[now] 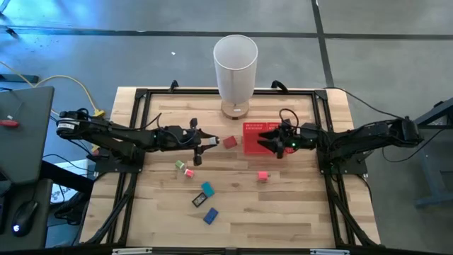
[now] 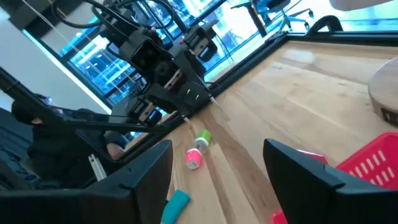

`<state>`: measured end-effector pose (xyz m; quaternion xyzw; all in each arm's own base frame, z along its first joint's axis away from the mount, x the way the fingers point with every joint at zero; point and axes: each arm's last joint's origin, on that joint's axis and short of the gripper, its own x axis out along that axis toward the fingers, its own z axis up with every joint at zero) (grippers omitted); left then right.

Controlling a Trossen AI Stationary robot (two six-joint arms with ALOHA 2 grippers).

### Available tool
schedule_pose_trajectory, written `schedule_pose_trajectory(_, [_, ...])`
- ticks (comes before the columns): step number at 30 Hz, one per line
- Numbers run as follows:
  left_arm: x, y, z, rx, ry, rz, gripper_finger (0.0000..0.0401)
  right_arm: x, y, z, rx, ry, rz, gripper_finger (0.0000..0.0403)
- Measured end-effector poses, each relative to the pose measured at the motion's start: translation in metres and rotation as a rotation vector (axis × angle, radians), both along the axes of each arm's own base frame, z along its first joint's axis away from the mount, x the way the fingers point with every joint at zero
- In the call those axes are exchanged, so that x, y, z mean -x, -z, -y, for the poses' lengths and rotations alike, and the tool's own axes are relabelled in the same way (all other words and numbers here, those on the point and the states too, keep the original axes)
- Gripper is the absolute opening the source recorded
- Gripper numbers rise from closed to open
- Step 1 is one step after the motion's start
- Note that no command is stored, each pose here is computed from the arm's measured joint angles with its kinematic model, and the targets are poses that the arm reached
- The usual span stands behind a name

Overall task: Pick & Place Office items
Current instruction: Put the white charger adapter into the right red bin

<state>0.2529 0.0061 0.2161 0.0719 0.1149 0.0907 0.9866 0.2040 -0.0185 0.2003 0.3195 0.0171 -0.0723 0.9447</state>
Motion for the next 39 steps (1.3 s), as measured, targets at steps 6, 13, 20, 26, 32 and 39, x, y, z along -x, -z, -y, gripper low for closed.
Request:
schedule_pose_trajectory(6, [-0.004, -0.003, 0.0, -0.007, 0.003, 0.019, 0.0125, 0.0, -0.003, 0.0, -0.005, 0.006, 0.033, 0.024])
schedule_pose_trajectory(13, [-0.024, -0.003, 0.003, -0.046, 0.025, -0.003, 0.0125, 0.0, -0.006, 0.0, -0.003, -0.014, 0.06, 0.024])
schedule_pose_trajectory(20, [-0.034, -0.005, 0.006, -0.066, 0.042, -0.009, 0.0125, -0.002, -0.005, 0.0, -0.004, -0.019, 0.062, 0.024])
schedule_pose_trajectory(26, [-0.034, -0.005, 0.006, -0.061, 0.04, -0.011, 0.0125, -0.018, -0.002, 0.0, 0.001, -0.061, 0.057, 0.024])
schedule_pose_trajectory(32, [-0.034, -0.005, 0.006, -0.059, 0.04, -0.012, 0.0125, -0.044, -0.006, 0.001, 0.049, -0.099, 0.034, 0.024])
schedule_pose_trajectory(39, [-0.034, -0.004, 0.006, -0.064, 0.041, -0.018, 0.0125, -0.069, -0.014, 0.007, 0.09, -0.123, 0.03, 0.024])
